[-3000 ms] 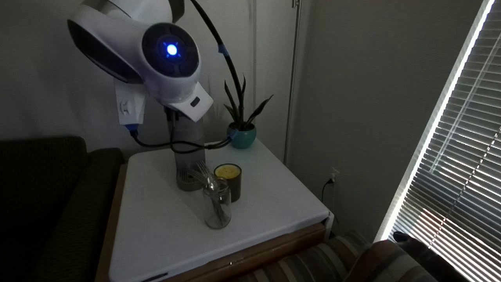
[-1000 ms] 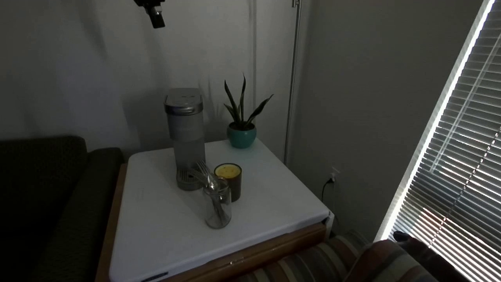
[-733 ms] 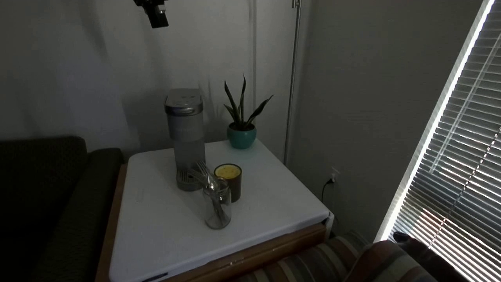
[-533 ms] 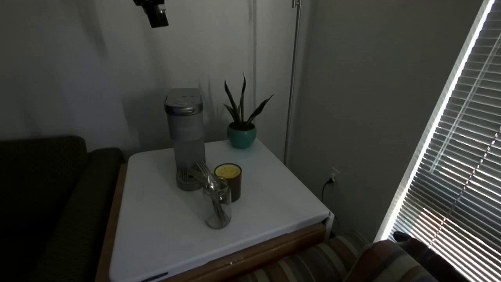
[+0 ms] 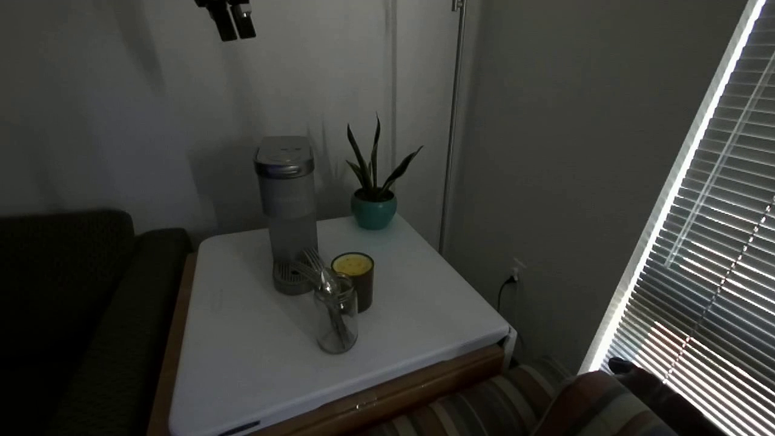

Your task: Close the coffee maker

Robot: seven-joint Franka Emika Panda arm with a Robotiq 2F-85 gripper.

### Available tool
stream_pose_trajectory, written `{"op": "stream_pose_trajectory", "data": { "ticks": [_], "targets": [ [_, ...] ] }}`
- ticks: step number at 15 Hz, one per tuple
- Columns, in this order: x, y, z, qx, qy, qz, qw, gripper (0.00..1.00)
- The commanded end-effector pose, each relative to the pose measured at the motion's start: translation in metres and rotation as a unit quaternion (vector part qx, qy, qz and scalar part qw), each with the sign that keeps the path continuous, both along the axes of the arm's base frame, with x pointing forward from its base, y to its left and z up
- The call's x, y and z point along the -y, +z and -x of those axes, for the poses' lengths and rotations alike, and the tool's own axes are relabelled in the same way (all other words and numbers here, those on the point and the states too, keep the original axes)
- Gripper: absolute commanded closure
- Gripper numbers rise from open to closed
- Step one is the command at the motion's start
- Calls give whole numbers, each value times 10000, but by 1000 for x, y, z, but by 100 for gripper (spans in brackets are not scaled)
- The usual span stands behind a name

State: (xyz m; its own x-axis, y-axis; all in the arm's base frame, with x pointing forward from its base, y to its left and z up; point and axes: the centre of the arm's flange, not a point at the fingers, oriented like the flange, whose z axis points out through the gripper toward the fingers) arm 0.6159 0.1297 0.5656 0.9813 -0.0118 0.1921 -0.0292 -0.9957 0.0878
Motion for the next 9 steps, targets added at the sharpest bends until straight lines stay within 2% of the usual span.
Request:
{"op": "stream_pose_trajectory", "data": {
  "ticks": [1, 4, 9],
  "targets": [
    [3, 0, -2, 10, 68, 31, 10000, 21],
    [2, -1, -2, -14, 56, 43, 10000, 1],
    [3, -6, -1, -35, -227, -185, 9996, 0]
  ]
}}
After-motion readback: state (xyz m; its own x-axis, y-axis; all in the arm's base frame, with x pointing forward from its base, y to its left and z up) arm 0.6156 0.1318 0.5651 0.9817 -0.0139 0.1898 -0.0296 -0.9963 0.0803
